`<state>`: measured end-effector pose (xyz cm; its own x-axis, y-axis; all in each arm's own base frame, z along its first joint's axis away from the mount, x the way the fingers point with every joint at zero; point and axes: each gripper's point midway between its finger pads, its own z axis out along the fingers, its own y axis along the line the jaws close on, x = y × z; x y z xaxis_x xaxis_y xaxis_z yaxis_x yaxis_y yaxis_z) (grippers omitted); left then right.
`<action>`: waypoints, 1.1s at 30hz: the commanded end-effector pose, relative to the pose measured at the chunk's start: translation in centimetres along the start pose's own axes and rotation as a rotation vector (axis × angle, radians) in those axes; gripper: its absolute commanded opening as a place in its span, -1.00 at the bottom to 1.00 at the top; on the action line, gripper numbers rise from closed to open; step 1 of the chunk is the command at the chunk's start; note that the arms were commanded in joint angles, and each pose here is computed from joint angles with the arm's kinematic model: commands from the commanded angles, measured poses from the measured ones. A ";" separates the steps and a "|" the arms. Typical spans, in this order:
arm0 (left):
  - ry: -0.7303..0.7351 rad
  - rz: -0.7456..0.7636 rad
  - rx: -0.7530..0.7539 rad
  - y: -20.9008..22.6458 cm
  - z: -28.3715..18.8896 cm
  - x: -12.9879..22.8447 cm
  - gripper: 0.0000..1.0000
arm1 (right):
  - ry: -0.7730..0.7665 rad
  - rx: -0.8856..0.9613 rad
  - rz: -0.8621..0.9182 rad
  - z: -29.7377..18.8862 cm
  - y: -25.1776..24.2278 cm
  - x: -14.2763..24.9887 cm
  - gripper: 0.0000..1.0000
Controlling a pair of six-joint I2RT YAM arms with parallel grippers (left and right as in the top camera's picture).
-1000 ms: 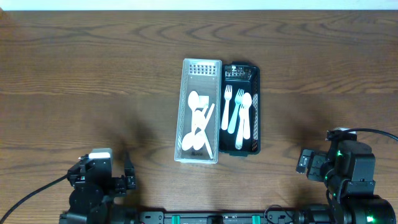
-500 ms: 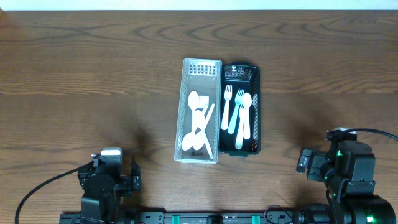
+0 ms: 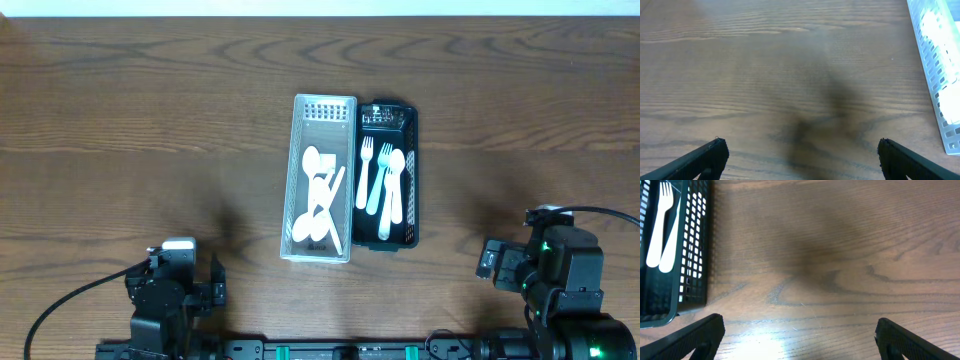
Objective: Pack container
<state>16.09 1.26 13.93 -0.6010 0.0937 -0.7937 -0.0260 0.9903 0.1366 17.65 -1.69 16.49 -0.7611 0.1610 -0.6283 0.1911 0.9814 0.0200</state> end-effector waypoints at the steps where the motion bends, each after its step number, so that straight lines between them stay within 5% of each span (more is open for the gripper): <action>1: 0.001 0.017 0.000 0.0 -0.1 -0.1 0.96 | -0.001 -0.005 0.005 0.0 0.1 0.1 0.99; 14: 0.001 0.017 0.000 0.0 -0.1 -0.1 0.96 | -0.019 -0.006 0.010 -0.3 0.0 0.0 0.99; 26: 0.001 0.017 0.000 0.0 -0.1 -0.1 0.96 | -0.358 -0.091 0.048 -4.9 0.1 -1.2 0.98; 33: 0.001 0.017 0.000 0.0 -0.1 -0.1 0.96 | -0.522 -0.141 0.019 -2.9 0.9 -1.6 0.99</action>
<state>16.09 1.26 13.93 -0.6010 0.0937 -0.7937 -0.0260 0.9903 0.1366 16.49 -1.35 20.96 -0.3446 0.1655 -0.9241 0.1324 0.9831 0.1267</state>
